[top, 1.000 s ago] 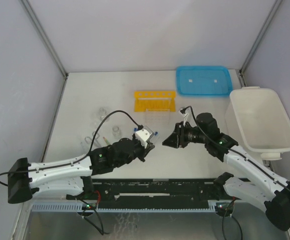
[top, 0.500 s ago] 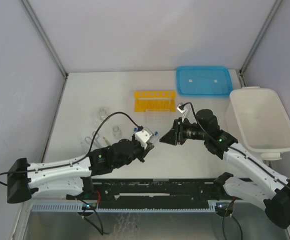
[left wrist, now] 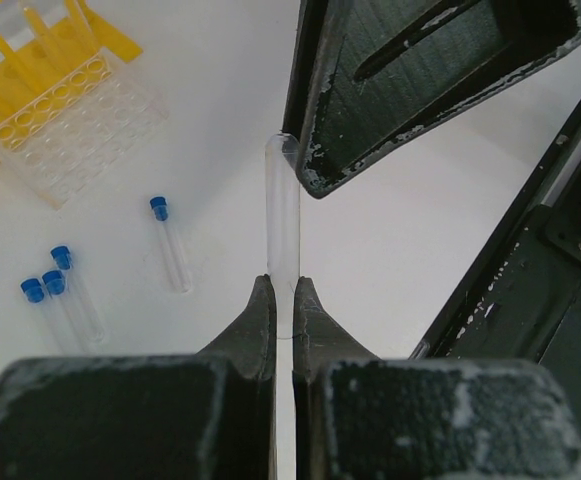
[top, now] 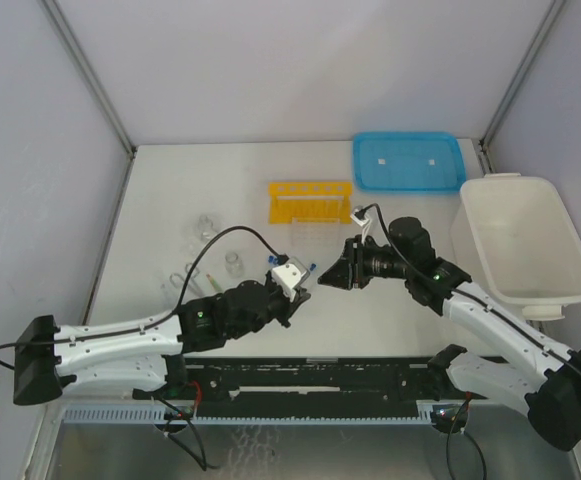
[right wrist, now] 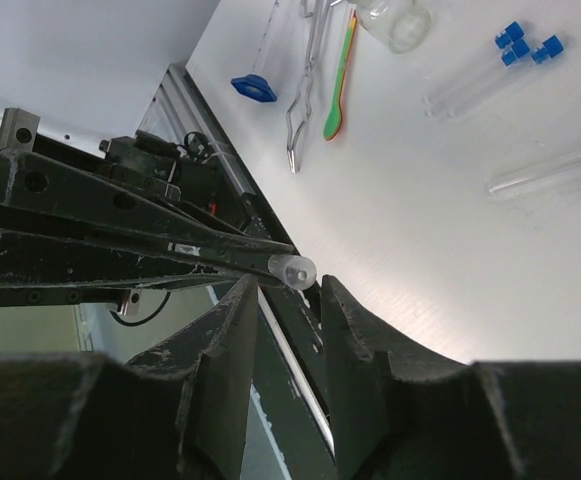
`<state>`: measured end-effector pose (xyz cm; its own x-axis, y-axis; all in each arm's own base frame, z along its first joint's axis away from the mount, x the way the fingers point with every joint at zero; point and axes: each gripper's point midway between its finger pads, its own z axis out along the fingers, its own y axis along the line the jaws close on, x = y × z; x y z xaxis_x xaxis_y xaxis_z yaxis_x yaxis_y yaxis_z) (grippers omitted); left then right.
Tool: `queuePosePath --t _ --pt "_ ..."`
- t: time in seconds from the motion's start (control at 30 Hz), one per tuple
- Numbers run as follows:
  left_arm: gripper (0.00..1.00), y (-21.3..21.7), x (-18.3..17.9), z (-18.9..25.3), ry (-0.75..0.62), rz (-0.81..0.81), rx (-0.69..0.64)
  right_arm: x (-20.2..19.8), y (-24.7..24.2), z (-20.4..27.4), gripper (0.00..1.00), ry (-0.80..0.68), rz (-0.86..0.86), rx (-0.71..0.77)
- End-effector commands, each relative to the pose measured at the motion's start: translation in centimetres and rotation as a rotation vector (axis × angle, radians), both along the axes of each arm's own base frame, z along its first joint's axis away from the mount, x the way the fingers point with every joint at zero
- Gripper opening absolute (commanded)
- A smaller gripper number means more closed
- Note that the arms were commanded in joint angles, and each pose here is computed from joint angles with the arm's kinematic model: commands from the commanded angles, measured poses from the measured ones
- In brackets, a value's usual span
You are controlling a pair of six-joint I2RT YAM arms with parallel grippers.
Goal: Organize the chemistry lab equipment
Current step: Pick up the test tube at the center of the board.
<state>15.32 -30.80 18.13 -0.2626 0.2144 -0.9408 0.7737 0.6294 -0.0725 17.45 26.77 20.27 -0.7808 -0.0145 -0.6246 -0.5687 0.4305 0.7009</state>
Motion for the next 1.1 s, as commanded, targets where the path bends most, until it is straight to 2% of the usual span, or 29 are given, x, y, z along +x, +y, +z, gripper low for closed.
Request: queuePosePath --t 0.0,0.23,0.3,0.47,0.63,0.7,0.73,0.8,0.83,0.87,0.9,1.07 --pt "0.00 -0.5 -0.1 1.1 -0.029 -0.009 -0.040 1.2 0.7 2.7 0.31 -0.100 0.009 0.050" --pt "0.00 -0.7 -0.3 1.1 -0.029 -0.014 -0.039 1.4 0.9 2.6 0.28 -0.090 0.015 0.053" --pt "0.00 -0.7 -0.2 1.0 -0.029 -0.013 -0.035 1.3 1.0 2.6 0.23 -0.090 0.018 0.055" --pt "0.00 -0.6 0.0 0.8 -0.031 0.003 -0.021 1.2 0.9 2.7 0.01 -0.089 0.021 0.051" --pt "0.02 -0.2 0.7 0.6 -0.037 0.046 -0.003 1.5 0.8 2.4 0.00 -0.086 0.003 0.032" --pt "0.11 0.2 1.1 0.3 -0.037 0.079 0.010 2.1 0.6 2.0 0.00 -0.087 -0.026 0.009" --pt "0.23 0.5 1.4 0.1 -0.036 0.107 0.020 2.6 0.4 1.7 0.00 -0.089 -0.050 -0.011" --pt "0.39 1.0 2.1 -0.4 -0.026 0.156 0.038 3.9 0.1 1.5 0.00 -0.104 -0.100 -0.047" --pt "0.55 1.3 2.4 -0.8 -0.013 0.175 0.046 4.7 -0.2 1.2 0.00 -0.110 -0.135 -0.076" --pt "0.92 1.5 2.8 -1.2 0.009 0.189 0.049 5.6 -0.5 1.0 0.00 -0.118 -0.171 -0.104" --pt "0.99 1.6 3.2 -1.7 0.040 0.191 0.050 6.6 -0.8 0.9 0.00 -0.128 -0.207 -0.129" --pt "1.00 2.4 5.4 -3.7 0.193 0.198 0.025 11.8 -1.9 1.1 0.00 -0.196 -0.373 -0.256"
